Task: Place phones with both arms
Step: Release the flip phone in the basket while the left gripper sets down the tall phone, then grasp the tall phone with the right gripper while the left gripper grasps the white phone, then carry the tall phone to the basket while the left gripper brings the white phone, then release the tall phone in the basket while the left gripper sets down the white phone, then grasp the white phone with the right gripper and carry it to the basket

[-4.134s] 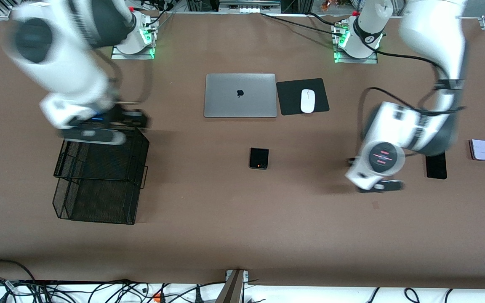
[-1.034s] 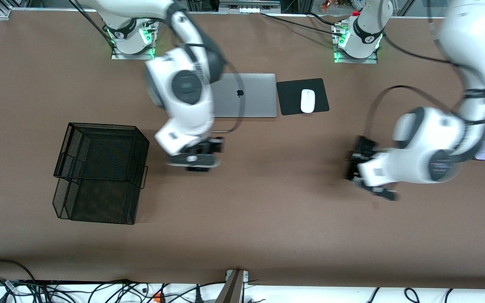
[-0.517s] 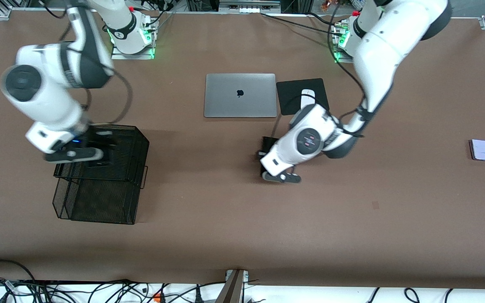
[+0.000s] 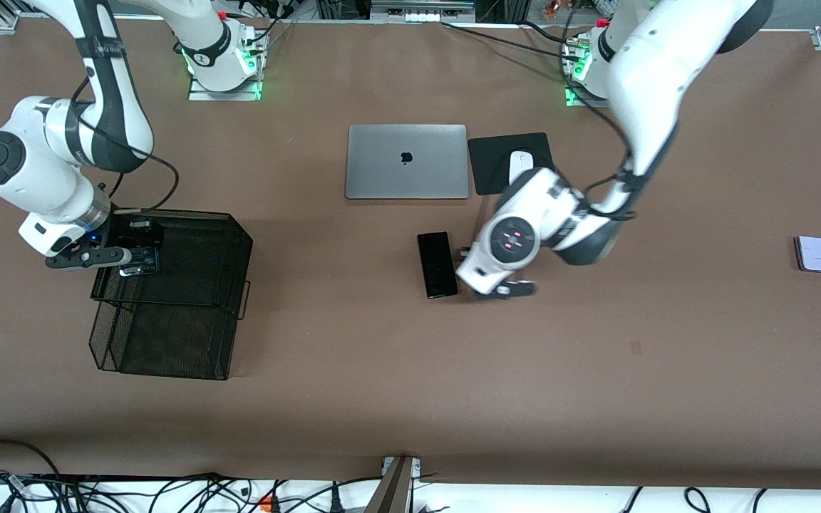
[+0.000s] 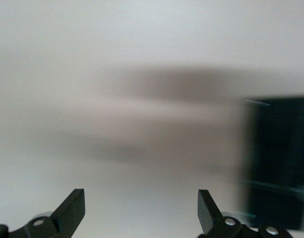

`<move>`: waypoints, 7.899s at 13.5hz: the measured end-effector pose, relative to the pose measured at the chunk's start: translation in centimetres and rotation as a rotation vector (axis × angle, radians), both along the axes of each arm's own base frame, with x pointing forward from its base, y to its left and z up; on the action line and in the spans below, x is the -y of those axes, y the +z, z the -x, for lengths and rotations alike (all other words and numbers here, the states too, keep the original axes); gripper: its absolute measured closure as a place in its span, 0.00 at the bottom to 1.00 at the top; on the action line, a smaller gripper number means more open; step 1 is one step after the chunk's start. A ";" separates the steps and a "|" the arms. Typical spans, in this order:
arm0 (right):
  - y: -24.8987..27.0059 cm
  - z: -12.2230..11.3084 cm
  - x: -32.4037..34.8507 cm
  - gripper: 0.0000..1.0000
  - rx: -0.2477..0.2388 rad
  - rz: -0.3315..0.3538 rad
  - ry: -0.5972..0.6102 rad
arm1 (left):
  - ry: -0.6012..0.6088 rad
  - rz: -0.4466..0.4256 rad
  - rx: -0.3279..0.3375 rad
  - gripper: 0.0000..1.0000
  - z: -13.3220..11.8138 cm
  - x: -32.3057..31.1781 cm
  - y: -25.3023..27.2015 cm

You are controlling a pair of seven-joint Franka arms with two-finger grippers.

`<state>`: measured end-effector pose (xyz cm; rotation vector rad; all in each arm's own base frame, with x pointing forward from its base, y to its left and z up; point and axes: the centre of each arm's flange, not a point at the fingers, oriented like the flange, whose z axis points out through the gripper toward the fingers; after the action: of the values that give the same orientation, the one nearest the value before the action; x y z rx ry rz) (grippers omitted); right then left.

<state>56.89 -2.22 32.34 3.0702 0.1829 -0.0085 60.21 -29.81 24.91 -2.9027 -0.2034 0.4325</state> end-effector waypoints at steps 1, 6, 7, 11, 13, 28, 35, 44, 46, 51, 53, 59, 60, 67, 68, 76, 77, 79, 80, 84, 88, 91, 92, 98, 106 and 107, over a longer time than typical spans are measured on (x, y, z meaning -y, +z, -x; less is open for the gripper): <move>-0.7 0.0 0.4 0.20 -0.008 0.000 -0.014 | 0.024 -0.086 -0.021 0.00 -1.0 -4.2 0.9; 1.1 -1.9 0.3 0.00 0.032 -0.012 -0.032 | 0.015 -0.089 -0.194 0.00 -4.6 -32.8 0.9; 2.3 -2.5 -0.2 0.00 0.028 -0.018 -0.029 | -0.008 -0.039 -0.222 0.00 -4.1 -38.5 0.9; 11.0 -5.3 -9.9 0.00 0.021 -0.060 -0.055 | -0.053 0.044 -0.228 0.00 -0.2 -55.8 1.0; 12.8 -4.8 -19.2 0.00 0.045 -0.071 -0.079 | -0.136 0.087 -0.123 0.00 0.9 -61.8 1.0; -12.1 5.9 -59.5 0.00 0.143 -0.093 0.211 | -0.355 0.303 0.283 0.15 9.0 -74.1 -8.1; -14.7 5.8 -59.7 0.00 0.183 -0.113 0.225 | -0.420 0.349 0.156 0.15 4.9 -69.5 -3.1; -11.4 4.5 -59.3 0.20 0.171 -0.084 0.180 | -0.276 0.185 -0.216 0.15 -5.1 -45.9 8.3; -5.2 2.4 -57.2 0.20 0.150 -0.066 0.132 | -0.244 0.207 -0.211 0.15 -5.9 -40.7 7.8; 6.0 -2.8 -43.2 0.20 0.061 0.028 -0.017 | -0.182 0.365 -0.170 0.15 -7.1 -22.0 3.4; 6.7 -3.9 -35.6 0.20 0.029 0.058 -0.056 | -0.142 0.344 -0.097 0.15 -6.4 -11.3 -0.2; 5.8 -3.2 -14.1 0.20 -0.036 0.047 -0.048 | 0.187 0.363 0.115 0.01 0.4 12.1 -5.0; 5.2 -2.6 -12.5 0.20 -0.047 0.039 -0.035 | 0.228 0.337 0.107 0.00 0.8 12.8 -4.3; -0.1 -0.2 -11.3 0.20 -0.049 0.043 0.015 | -0.075 -0.033 0.011 0.00 -5.1 -7.4 5.3; 0.0 -0.3 -11.3 0.20 -0.041 0.038 0.010 | -0.146 -0.017 0.011 0.00 -6.0 -10.7 7.5; 8.9 -3.7 -14.4 0.00 -0.005 0.007 0.038 | -0.337 0.211 0.155 0.00 -4.1 -25.8 29.3; 10.9 -4.1 -15.5 0.00 0.004 -0.002 0.032 | -0.312 0.208 0.174 0.00 -3.2 -27.1 31.3; 13.7 -4.1 -20.0 0.00 0.032 -0.023 -0.011 | -0.275 0.187 0.206 0.00 -1.5 -28.8 34.1; 13.9 -3.6 -23.4 0.00 0.042 -0.031 -0.039 | -0.266 0.170 0.213 0.00 -0.9 -29.0 34.8; 9.9 -0.2 -38.9 0.00 0.047 -0.033 -0.145 | -0.216 0.109 0.229 0.00 1.4 -29.6 34.9; 3.3 2.9 -51.4 0.00 0.084 -0.068 -0.141 | -0.207 0.113 0.255 0.00 4.8 -30.2 36.2; -2.2 5.1 -57.0 0.00 0.150 -0.110 -0.043 | -0.197 0.155 0.240 0.00 5.3 -29.8 36.2; -4.1 5.8 -58.3 0.00 0.172 -0.118 -0.008 | -0.197 0.160 0.238 0.00 5.3 -29.7 36.0; -11.5 5.8 -59.3 0.00 0.255 -0.132 0.104 | -0.201 0.159 0.259 0.00 6.6 -29.3 37.3; -15.6 5.7 -58.9 0.00 0.278 -0.126 0.117 | -0.181 0.155 0.272 0.00 7.7 -28.9 37.4; -15.6 5.7 -58.9 0.00 0.279 -0.128 0.117 | -0.181 0.155 0.272 0.00 7.6 -28.9 37.3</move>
<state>51.22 56.72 16.79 3.1341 0.3581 0.4510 52.62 -0.90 62.25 -3.0887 0.0570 0.0233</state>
